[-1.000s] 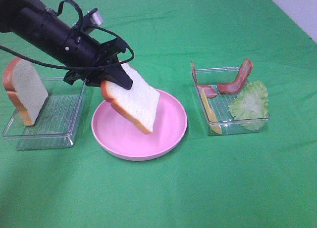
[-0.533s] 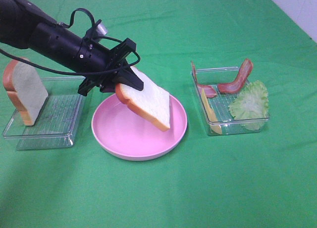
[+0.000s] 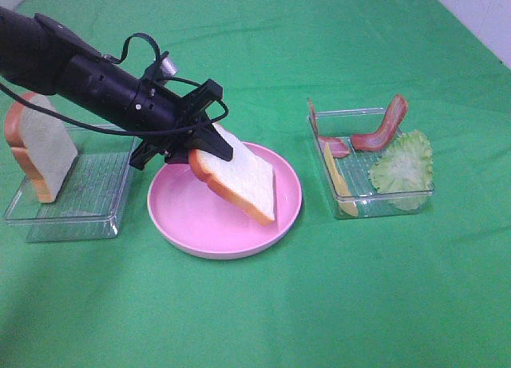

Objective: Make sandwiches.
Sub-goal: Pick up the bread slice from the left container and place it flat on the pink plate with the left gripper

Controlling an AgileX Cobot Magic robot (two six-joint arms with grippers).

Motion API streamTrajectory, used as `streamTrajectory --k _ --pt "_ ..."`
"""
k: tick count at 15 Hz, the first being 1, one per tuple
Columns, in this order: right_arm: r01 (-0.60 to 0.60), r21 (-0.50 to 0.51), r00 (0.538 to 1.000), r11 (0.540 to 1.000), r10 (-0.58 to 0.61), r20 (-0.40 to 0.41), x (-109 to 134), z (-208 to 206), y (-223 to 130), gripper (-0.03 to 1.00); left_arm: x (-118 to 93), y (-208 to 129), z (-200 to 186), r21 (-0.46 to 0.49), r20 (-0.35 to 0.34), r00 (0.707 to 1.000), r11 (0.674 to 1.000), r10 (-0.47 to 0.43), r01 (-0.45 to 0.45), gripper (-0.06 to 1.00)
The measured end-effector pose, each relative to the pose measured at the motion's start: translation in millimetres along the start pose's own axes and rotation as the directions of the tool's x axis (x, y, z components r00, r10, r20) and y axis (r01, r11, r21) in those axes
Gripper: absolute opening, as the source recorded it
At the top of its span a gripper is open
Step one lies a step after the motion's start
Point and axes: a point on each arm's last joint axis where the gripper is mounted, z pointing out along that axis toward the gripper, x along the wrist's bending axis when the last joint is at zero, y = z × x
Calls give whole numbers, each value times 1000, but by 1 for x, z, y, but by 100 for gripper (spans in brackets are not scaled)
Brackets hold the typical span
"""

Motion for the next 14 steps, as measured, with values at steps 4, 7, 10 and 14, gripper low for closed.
streamTrajectory --k 4,7,10,14 --pt "0 0 1000 1000 0 0 0 0 0 98 5 0 6 8 -4 1000 1000 -17 17 21" --pt "0 0 1000 1000 0 0 0 0 0 98 7 -1 7 12 -7 1000 1000 -20 20 21" --pt "0 0 1000 1000 0 0 0 0 0 98 11 -1 10 20 -13 1000 1000 -24 24 21" --pt "0 0 1000 1000 0 0 0 0 0 98 11 -2 10 26 -18 1000 999 -22 22 37"
